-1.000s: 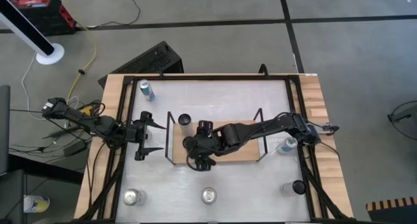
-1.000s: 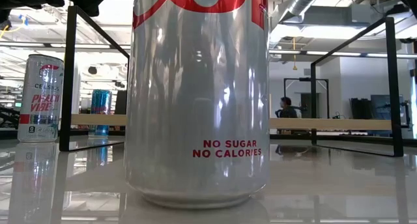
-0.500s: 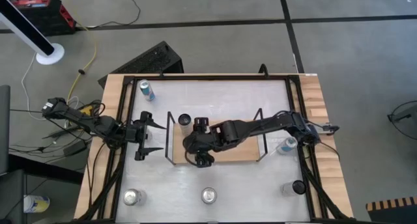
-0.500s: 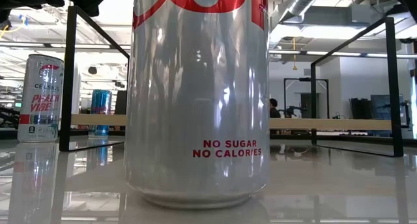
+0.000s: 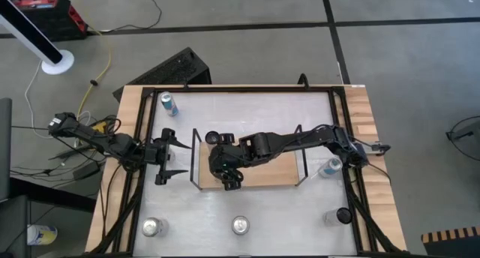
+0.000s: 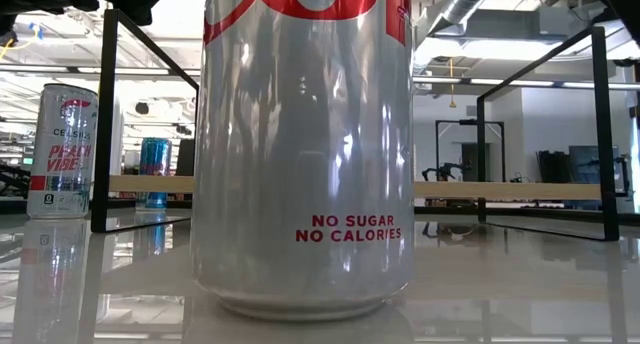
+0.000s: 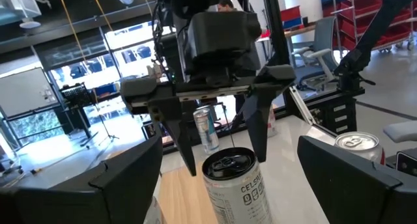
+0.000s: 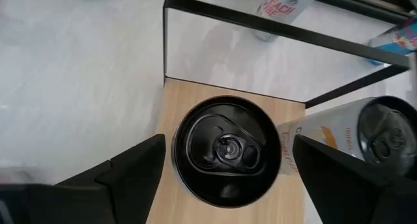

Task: Place canned beverage on shelf
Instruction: Put the white-yellow soda can on the shelf aligned with the other white-yellow soda can

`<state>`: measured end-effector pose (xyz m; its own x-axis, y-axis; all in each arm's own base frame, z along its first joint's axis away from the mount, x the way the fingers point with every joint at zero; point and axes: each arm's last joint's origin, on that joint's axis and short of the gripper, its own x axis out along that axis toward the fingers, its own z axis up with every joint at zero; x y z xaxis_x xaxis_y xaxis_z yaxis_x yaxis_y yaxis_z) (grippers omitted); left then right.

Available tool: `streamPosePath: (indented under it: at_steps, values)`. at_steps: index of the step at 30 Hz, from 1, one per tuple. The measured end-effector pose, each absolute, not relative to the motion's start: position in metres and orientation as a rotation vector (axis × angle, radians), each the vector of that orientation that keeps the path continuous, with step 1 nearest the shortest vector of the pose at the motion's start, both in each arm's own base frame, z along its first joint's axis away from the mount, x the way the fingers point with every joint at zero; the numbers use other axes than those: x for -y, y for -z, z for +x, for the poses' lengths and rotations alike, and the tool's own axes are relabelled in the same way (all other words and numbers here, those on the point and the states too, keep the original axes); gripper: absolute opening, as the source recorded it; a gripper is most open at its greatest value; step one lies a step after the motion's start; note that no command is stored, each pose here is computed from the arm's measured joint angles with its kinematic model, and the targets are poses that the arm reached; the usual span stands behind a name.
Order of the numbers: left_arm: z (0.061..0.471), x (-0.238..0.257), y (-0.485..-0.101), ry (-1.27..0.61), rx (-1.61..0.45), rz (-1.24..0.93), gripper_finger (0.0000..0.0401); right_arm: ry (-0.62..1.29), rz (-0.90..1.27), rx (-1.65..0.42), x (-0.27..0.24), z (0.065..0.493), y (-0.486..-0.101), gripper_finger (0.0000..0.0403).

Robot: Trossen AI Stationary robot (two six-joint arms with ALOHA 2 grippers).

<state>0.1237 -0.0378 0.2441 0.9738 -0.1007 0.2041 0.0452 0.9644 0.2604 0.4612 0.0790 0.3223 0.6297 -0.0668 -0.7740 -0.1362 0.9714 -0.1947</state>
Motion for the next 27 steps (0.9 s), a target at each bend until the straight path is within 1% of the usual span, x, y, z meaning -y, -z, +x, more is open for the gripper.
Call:
streamPosePath:
  at_steps: [8,20,27]
  values:
    - [0.1237,0.0378,-0.2441,0.075,0.218,0.258,0.0343,-0.039,-0.238,-0.889,-0.0758,0.462,-0.3225,0.0355]
    - [0.1237,0.0378,-0.2441,0.074,0.218,0.258,0.0343,-0.042,-0.199,-0.889,-0.0766,0.462,-0.3225,0.0303]
    - [0.1237,0.0378,-0.2441,0.074,0.218,0.258,0.0343,-0.007,-0.132,-0.884,-0.0765,0.4623,-0.323,0.0297]
